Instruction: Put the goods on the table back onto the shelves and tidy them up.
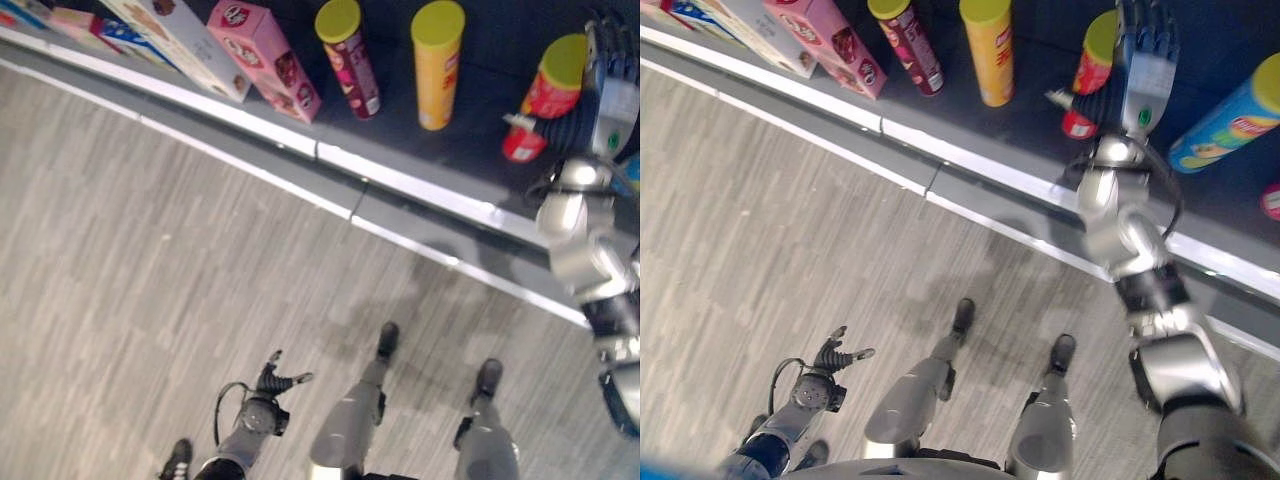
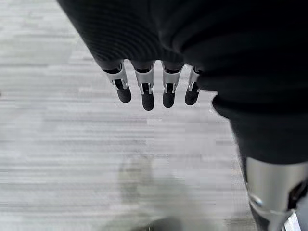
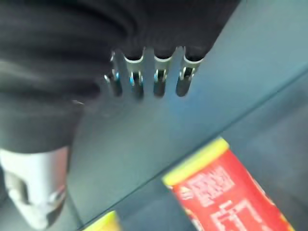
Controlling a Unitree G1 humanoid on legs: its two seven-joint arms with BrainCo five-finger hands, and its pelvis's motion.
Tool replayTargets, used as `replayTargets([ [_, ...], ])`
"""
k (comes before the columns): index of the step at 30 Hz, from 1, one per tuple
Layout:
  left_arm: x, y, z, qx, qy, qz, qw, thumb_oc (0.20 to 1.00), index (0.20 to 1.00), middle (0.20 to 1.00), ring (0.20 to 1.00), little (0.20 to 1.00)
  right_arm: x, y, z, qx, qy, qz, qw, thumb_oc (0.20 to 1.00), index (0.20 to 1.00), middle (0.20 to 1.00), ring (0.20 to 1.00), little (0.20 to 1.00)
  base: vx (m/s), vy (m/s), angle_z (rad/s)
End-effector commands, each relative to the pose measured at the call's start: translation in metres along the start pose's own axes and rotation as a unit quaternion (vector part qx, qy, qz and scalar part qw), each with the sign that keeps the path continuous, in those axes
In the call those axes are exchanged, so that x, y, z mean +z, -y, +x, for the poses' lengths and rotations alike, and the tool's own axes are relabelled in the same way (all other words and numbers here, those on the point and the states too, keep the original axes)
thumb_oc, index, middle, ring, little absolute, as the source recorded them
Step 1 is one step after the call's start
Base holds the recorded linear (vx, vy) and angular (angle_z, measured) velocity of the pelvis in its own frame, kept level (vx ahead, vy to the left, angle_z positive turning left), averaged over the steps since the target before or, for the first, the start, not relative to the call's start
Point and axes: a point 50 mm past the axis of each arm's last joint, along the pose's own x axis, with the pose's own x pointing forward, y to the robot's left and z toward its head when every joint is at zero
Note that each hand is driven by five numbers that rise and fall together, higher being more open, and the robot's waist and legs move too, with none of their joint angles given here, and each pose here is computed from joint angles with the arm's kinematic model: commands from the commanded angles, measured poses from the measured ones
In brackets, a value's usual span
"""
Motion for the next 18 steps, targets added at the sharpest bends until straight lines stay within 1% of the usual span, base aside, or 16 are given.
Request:
replayTargets([
  [1, -0.025, -0.008, -0.005, 0.022, -0.050, 0.010, 0.998, 1.000, 1.000, 1.000, 1.000, 1.000, 0.004, 0.010, -0.014, 0.026, 0.026, 0.046, 0.998, 1.000, 1.000, 1.000, 1.000, 1.000, 0.08, 0.013, -0.25],
  [2, -0.031, -0.010, -0.007, 0.024, -0.061, 0.009, 0.998, 1.000, 1.000, 1.000, 1.000, 1.000, 0.000, 0.007, -0.039, 0.087, -0.001, 0.094, 0.992, 1.000, 1.000, 1.000, 1.000, 1.000, 0.07, 0.009, -0.37],
  [3, -0.032, -0.010, -0.007, 0.023, -0.061, 0.010, 0.998, 1.000, 1.000, 1.000, 1.000, 1.000, 0.000, 0.007, -0.039, 0.088, -0.002, 0.094, 0.992, 1.000, 1.000, 1.000, 1.000, 1.000, 0.05, 0.008, -0.46],
  [4, -0.035, -0.013, -0.008, 0.025, -0.066, 0.009, 0.997, 1.000, 1.000, 1.000, 1.000, 1.000, -0.002, 0.001, -0.056, 0.139, -0.032, 0.154, 0.978, 1.000, 1.000, 1.000, 1.000, 1.000, 0.01, 0.012, -0.42],
  [5, -0.037, -0.015, -0.009, 0.023, -0.069, 0.006, 0.997, 1.000, 1.000, 1.000, 1.000, 1.000, -0.005, -0.004, -0.071, 0.183, -0.066, 0.206, 0.959, 1.000, 1.000, 1.000, 1.000, 1.000, 0.05, 0.013, -0.40],
  [7, -0.046, -0.019, -0.011, 0.011, -0.084, 0.009, 0.996, 1.000, 1.000, 1.000, 1.000, 1.000, -0.017, -0.012, -0.108, 0.280, -0.143, 0.297, 0.901, 1.000, 1.000, 1.000, 1.000, 1.000, 0.07, 0.024, -0.46],
  [8, -0.053, -0.021, -0.012, -0.008, -0.098, 0.008, 0.995, 1.000, 1.000, 1.000, 1.000, 1.000, -0.031, -0.023, -0.155, 0.392, -0.220, 0.336, 0.828, 1.000, 1.000, 1.000, 1.000, 1.000, 0.07, 0.025, -0.61],
  [9, -0.054, -0.021, -0.012, -0.020, -0.101, 0.016, 0.995, 1.000, 1.000, 1.000, 1.000, 1.000, -0.040, -0.023, -0.174, 0.433, -0.250, 0.332, 0.800, 1.000, 1.000, 1.000, 1.000, 1.000, 0.10, 0.014, -0.60],
  [10, -0.057, -0.019, -0.013, -0.029, -0.108, 0.015, 0.994, 1.000, 1.000, 1.000, 1.000, 1.000, -0.050, -0.027, -0.202, 0.468, -0.306, 0.332, 0.759, 1.000, 1.000, 1.000, 1.000, 1.000, 0.10, -0.001, -0.45],
  [11, -0.059, -0.015, -0.014, -0.048, -0.111, 0.013, 0.993, 1.000, 1.000, 1.000, 1.000, 1.000, -0.066, -0.027, -0.248, 0.517, -0.382, 0.320, 0.696, 1.000, 1.000, 1.000, 1.000, 1.000, 0.08, -0.001, -0.23],
  [12, -0.059, -0.016, -0.014, -0.048, -0.111, 0.013, 0.993, 1.000, 1.000, 1.000, 1.000, 1.000, -0.066, -0.027, -0.248, 0.517, -0.382, 0.320, 0.696, 1.000, 1.000, 1.000, 1.000, 1.000, 0.10, 0.000, -0.19],
  [13, -0.059, -0.010, -0.014, -0.062, -0.113, 0.015, 0.992, 1.000, 1.000, 1.000, 1.000, 1.000, -0.084, -0.023, -0.294, 0.527, -0.473, 0.271, 0.653, 1.000, 1.000, 1.000, 1.000, 1.000, 0.05, 0.002, -0.22],
  [14, -0.059, -0.010, -0.014, -0.062, -0.113, 0.015, 0.992, 1.000, 1.000, 1.000, 1.000, 1.000, -0.084, -0.023, -0.294, 0.527, -0.472, 0.271, 0.653, 1.000, 1.000, 1.000, 1.000, 1.000, 0.08, 0.004, -0.20],
  [16, -0.061, -0.005, -0.015, -0.071, -0.117, 0.005, 0.991, 1.000, 1.000, 1.000, 1.000, 1.000, -0.093, -0.017, -0.329, 0.507, -0.549, 0.246, 0.617, 1.000, 1.000, 1.000, 1.000, 1.000, 0.05, -0.004, -0.15],
  [18, -0.061, -0.003, -0.016, -0.075, -0.120, -0.002, 0.990, 1.000, 1.000, 1.000, 1.000, 1.000, -0.095, -0.013, -0.358, 0.500, -0.602, 0.208, 0.587, 1.000, 1.000, 1.000, 1.000, 1.000, 0.06, -0.014, -0.09],
])
